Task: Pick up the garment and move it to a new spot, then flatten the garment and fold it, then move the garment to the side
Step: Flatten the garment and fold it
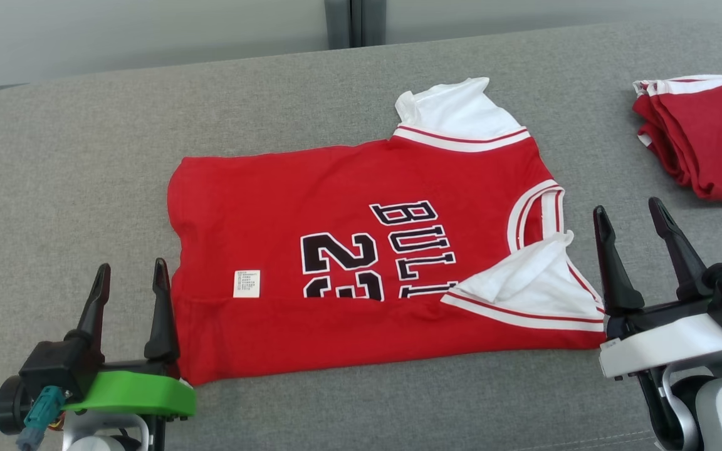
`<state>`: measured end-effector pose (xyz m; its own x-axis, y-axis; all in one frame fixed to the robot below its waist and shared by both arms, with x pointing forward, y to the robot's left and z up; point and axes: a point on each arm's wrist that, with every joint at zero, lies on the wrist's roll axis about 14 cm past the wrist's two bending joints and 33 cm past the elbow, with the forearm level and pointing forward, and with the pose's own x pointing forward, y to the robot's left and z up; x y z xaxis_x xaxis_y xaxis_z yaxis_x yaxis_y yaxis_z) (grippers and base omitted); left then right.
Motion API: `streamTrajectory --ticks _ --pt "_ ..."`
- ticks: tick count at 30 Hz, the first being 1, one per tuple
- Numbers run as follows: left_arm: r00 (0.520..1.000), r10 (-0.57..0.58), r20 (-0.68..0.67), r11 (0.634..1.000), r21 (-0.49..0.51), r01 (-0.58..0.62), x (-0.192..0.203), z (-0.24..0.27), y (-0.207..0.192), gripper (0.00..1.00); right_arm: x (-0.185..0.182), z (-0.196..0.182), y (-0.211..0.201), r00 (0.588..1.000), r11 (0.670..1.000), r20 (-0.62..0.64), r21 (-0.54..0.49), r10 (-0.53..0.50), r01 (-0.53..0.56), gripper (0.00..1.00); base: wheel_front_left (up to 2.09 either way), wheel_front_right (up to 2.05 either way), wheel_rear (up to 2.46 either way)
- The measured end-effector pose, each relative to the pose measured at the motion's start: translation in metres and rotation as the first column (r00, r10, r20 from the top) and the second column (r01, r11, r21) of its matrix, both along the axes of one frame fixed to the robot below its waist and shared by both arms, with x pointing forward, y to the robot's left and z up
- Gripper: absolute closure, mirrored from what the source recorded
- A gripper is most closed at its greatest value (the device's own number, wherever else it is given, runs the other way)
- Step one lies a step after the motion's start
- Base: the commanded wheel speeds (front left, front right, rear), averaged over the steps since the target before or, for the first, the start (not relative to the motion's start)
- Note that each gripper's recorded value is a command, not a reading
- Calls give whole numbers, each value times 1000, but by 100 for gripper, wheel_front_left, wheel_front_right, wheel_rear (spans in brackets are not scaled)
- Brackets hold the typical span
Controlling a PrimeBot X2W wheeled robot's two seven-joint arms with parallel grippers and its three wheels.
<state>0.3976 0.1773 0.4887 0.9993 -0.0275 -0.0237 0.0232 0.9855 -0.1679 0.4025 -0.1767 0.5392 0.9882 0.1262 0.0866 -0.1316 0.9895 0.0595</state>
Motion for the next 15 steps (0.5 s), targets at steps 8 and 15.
streamTrajectory --ticks 8,15 --pt "1000 -2 20 1000 20 2 3 9 -1 0 2 7 5 1000 1000 8 -12 17 -16 0 0 0 0" --pt "998 -55 6 998 27 55 37 16 -7 0 12 2 5 1000 1000 -2 -1 16 -16 0 0 0 0"
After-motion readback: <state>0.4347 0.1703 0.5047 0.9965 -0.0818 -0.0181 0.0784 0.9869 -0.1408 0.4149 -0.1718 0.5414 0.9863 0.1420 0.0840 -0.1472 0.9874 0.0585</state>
